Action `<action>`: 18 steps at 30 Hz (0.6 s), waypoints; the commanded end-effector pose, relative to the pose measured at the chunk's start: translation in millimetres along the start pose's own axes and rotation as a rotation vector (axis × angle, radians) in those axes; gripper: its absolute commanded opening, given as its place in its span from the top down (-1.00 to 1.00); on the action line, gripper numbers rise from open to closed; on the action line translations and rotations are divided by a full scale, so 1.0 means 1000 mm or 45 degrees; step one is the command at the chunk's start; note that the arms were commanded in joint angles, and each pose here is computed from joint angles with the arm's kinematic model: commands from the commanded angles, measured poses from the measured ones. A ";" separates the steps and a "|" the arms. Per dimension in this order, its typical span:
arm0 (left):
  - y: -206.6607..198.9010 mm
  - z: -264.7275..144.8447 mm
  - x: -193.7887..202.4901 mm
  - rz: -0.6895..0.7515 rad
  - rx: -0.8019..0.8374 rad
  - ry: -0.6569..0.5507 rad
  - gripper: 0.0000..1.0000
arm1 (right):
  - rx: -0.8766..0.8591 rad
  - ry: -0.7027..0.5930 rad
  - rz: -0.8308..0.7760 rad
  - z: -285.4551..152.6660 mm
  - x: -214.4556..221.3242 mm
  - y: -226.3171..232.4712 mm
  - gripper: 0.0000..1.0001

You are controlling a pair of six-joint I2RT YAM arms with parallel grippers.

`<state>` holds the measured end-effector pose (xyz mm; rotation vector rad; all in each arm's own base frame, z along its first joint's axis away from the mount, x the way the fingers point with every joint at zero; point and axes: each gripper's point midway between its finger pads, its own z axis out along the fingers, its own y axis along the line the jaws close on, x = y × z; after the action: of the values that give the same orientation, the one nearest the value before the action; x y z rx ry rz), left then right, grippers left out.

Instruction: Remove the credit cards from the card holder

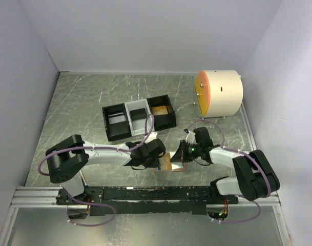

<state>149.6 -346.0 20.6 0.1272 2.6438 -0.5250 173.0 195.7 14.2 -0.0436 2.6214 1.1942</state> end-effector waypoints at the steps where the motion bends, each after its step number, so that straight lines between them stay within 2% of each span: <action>1: 0.052 0.006 0.031 0.079 -0.222 0.107 0.56 | 0.120 -0.079 -0.004 -0.007 -0.012 -0.014 1.00; 6: 0.052 0.009 0.032 0.079 -0.230 0.112 0.57 | 0.175 -0.114 -0.009 -0.013 -0.016 -0.018 1.00; 9: 0.052 0.009 0.033 0.078 -0.231 0.113 0.57 | 0.040 -0.079 -0.020 -0.010 -0.009 -0.002 1.00; 12: 0.050 0.008 0.031 0.080 -0.223 0.108 0.57 | -0.105 -0.025 -0.011 -0.007 0.000 0.013 0.72; 18: 0.049 0.008 0.030 0.087 -0.229 0.112 0.59 | -0.146 0.010 -0.013 0.000 0.003 0.013 0.47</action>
<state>149.4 -345.8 19.6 0.1195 2.6478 -0.5224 169.3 197.8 20.4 -0.0423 2.5849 1.2685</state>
